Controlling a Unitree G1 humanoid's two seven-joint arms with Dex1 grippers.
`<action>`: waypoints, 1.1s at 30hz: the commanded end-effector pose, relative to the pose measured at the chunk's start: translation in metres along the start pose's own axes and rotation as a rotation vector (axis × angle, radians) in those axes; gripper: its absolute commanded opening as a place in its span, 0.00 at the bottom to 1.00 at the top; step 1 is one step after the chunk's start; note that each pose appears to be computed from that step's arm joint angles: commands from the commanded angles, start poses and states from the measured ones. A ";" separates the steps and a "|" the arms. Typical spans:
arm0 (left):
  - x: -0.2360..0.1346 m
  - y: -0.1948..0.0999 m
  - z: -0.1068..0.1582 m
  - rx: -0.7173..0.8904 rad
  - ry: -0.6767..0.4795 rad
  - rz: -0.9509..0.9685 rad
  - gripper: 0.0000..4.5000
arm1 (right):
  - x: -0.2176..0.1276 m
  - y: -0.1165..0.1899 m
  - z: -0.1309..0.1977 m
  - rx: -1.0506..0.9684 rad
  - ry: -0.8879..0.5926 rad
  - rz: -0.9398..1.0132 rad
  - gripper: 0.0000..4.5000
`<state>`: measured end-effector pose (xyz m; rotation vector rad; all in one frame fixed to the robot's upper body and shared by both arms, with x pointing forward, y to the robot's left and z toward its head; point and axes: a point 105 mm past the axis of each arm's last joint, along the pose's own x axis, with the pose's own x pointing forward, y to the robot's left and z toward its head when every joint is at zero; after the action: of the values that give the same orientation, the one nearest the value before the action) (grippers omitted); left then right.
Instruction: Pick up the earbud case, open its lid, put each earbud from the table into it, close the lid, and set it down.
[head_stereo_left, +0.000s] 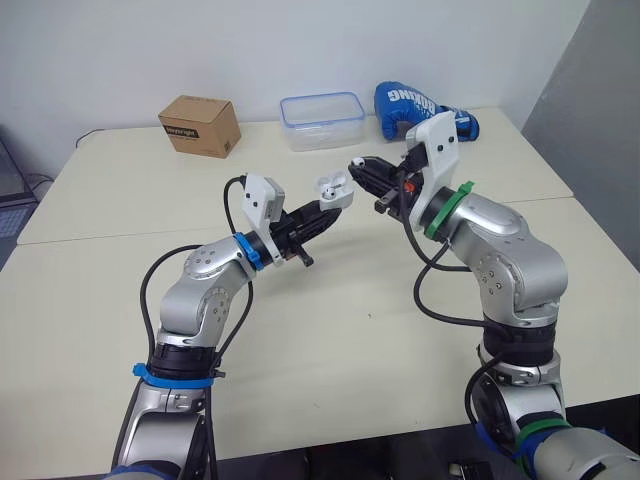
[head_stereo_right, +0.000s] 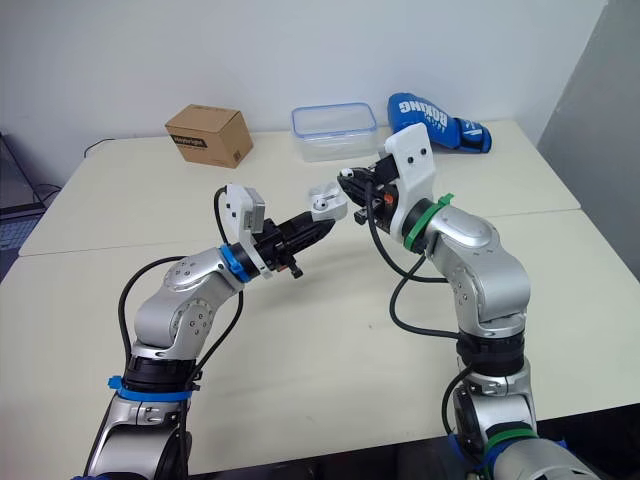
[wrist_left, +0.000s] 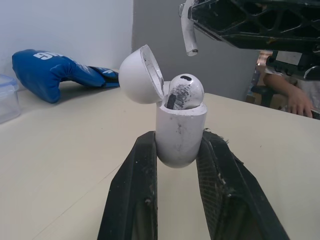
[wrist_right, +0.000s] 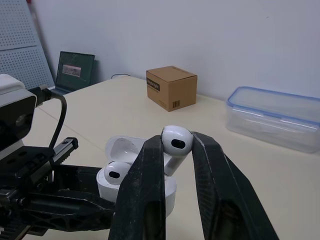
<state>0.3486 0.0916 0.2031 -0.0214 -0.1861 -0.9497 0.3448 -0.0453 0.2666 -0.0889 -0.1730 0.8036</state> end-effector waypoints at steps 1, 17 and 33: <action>0.003 -0.004 0.015 0.045 -0.047 -0.026 0.16 | 0.002 0.005 0.008 -0.031 -0.038 0.019 0.10; 0.004 -0.005 0.017 0.047 -0.051 -0.032 0.16 | 0.005 0.010 -0.004 -0.056 0.002 0.032 0.10; 0.004 -0.007 0.017 0.045 -0.055 -0.038 0.16 | 0.008 0.008 -0.005 -0.099 0.011 0.011 0.10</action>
<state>0.3477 0.0903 0.2039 -0.0202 -0.1886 -0.9616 0.3487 -0.0353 0.2506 -0.1664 -0.1448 0.8083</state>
